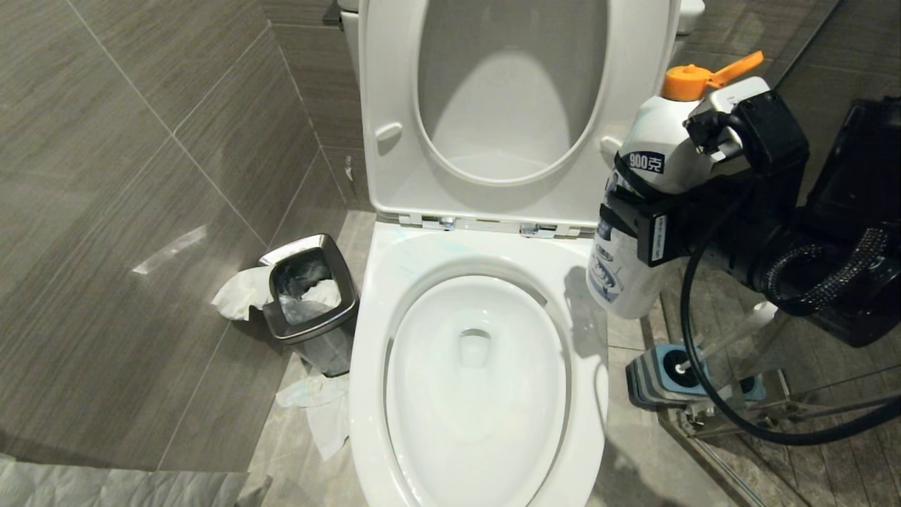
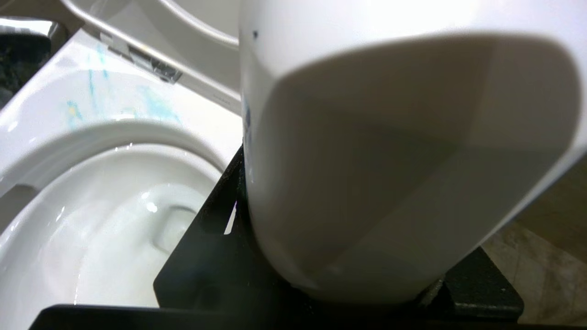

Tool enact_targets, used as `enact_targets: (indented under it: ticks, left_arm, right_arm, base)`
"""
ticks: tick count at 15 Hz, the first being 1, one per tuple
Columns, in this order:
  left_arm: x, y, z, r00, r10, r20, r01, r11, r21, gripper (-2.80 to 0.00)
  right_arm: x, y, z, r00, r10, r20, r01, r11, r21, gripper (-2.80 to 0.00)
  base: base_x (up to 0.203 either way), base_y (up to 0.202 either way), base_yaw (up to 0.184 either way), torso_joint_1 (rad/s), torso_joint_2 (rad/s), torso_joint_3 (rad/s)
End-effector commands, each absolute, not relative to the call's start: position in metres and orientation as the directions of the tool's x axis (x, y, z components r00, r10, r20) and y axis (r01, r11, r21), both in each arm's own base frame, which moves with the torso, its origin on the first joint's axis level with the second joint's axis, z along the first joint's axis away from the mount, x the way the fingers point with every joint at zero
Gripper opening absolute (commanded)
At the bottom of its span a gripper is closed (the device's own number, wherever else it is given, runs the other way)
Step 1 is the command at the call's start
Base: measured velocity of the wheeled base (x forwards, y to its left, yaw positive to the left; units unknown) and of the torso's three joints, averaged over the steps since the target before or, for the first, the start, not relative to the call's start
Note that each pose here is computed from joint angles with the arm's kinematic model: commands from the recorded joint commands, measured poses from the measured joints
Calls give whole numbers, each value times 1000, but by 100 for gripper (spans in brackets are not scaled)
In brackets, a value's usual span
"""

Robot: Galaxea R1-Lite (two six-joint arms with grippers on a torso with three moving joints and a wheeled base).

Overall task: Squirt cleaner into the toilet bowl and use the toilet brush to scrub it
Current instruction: Pour in the cleaning agent

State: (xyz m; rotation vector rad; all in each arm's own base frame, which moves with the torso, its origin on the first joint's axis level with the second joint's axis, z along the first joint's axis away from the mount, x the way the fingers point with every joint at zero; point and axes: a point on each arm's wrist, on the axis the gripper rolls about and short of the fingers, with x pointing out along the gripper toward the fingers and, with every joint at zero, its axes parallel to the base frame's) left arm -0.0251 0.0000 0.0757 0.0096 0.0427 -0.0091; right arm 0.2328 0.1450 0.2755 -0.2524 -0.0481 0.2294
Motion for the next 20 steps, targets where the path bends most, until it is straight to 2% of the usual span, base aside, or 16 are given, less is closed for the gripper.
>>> enact_targets:
  ticks: [1,4,11,20]
  left_arm:
    - [-25,0,76,999,-9,-44,10,1000,13,-280]
    - [-25,0,76,999,-11,-44,11,1000,14,-280]
    - [-25,0,76,999,-11,-44,11,1000,12,-280]
    - [-25,0,76,999,-11,-46,11,1000,14,-280]
  right_arm:
    - [219,140,289,970,243,19,-231,939,-256,-280]
    - [204,143,298,957,283,-63,-287,892,-348,-280]
    - [207,151,298,950,295,-99,-287,709,-644,-280]
    - [203,162,300,965,225,-132,-231,500,-835,-280]
  base:
    - [0,0,0,0,0,0]
    - [0,0,0,0,0,0]
    - [0,0,0,0,0,0]
    - [0,0,0,0,0,0]
